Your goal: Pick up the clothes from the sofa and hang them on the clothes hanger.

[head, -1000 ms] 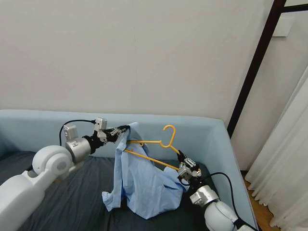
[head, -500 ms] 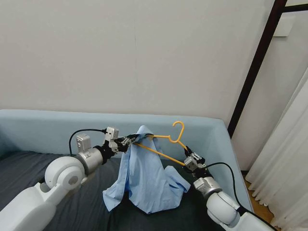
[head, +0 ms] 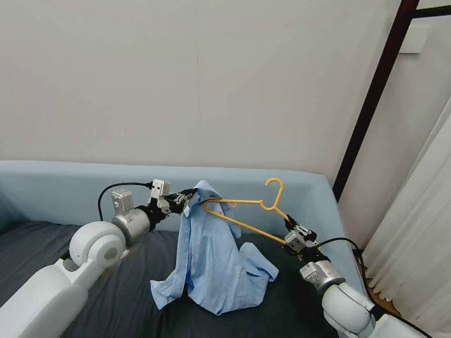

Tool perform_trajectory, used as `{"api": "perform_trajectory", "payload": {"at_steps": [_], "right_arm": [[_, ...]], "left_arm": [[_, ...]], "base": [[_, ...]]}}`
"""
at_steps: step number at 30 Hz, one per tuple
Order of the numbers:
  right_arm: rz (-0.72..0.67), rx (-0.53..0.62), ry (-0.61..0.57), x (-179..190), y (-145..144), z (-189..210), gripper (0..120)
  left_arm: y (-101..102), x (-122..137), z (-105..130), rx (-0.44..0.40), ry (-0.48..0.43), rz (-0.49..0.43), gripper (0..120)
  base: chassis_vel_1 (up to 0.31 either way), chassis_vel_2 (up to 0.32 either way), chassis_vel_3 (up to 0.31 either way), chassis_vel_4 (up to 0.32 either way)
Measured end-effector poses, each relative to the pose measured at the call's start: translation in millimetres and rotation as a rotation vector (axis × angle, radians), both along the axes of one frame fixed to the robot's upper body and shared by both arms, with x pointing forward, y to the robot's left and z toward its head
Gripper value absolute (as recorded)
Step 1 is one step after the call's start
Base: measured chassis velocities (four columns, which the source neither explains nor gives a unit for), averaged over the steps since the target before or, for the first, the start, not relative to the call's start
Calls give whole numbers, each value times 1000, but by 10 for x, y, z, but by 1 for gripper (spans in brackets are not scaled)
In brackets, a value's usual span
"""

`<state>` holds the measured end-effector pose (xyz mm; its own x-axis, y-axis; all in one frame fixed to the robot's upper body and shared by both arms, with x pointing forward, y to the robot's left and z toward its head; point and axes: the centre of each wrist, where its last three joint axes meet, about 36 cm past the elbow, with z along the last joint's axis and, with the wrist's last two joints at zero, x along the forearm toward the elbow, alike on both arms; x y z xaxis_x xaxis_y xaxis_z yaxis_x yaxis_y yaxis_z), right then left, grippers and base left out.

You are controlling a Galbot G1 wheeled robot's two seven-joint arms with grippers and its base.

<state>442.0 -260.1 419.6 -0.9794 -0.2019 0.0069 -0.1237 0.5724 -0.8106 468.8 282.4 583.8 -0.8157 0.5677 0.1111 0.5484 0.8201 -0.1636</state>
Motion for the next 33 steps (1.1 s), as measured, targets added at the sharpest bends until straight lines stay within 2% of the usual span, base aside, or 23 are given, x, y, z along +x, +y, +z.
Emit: {"api": "perform_trajectory", "payload": {"at_steps": [7,10,17,25,33], "right_arm": [[-22,-15,7,48,9,143,5],[10,22,-3,46,132,245,5],[90,74,-36,1,350,316,5],[169,-38,-130,59,331,144,5],[182,-30,-150,203,467,72,5]], "left_arm": [[-38,-94,54,6,-3,-27,0],[-100,-174,50,2,-3,-56,0],[-215,-176,-79,-7,-9,-64,0],[-313,-27,-234,2,-1,-54,0],[-531,-9,-371,3,11,-112,0]], "base": [[0,0,0,0],[0,0,0,0],[0,0,0,0],[0,0,0,0],[0,0,0,0]]}}
